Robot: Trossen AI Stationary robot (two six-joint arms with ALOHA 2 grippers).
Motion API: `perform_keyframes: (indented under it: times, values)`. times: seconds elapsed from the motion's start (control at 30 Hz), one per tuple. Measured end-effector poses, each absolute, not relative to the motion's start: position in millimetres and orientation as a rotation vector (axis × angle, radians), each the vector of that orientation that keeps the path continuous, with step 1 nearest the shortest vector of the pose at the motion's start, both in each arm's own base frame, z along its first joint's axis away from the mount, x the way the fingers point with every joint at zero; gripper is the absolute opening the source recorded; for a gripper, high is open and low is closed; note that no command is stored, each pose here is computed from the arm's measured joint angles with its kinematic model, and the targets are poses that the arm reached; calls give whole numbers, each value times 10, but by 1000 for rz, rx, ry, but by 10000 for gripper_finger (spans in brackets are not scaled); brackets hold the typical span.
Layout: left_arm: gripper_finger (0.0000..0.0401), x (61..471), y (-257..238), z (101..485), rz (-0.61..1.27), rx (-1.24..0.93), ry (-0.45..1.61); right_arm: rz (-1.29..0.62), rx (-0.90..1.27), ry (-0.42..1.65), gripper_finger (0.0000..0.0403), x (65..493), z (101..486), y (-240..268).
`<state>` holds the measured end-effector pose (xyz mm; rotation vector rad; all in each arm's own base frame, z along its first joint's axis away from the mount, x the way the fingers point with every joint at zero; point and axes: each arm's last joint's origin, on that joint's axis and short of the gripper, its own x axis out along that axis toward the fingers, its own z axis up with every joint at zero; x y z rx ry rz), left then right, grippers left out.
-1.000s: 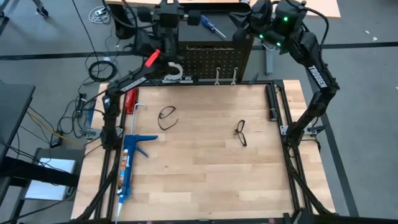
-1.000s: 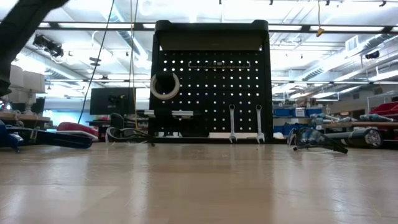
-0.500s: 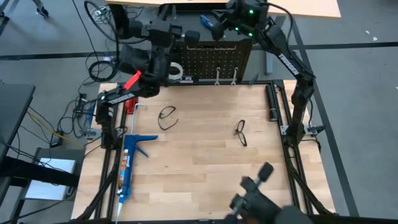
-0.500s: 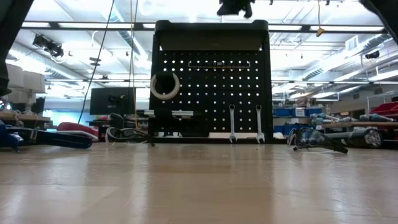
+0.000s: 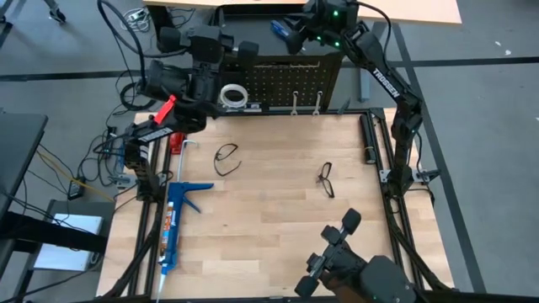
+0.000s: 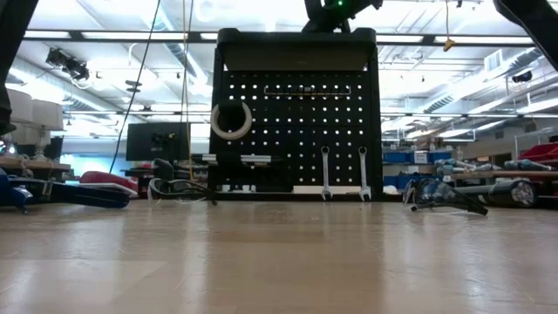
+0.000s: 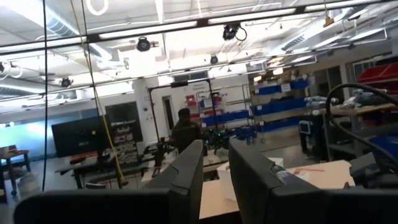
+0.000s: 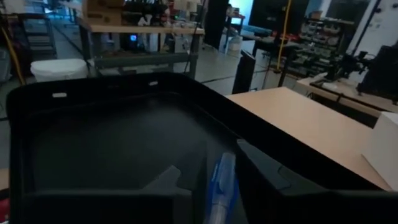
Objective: Hang tools onto peg board
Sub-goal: Remove the blue screwdriver from the black pegboard
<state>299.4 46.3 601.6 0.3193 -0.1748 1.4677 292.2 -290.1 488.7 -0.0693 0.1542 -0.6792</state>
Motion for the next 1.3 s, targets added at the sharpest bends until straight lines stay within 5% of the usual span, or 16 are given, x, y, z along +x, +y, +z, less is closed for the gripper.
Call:
perform_keyframes:
  times: [0.5, 1.3]
  values:
    - [82, 3017, 436, 5998, 1465, 322, -132, -624, -4, 265, 144, 2875, 4693, -3039]
    - [82, 3015, 405, 6006, 1450, 323, -153, -664, 39, 409, 120, 2822, 4609, -2995]
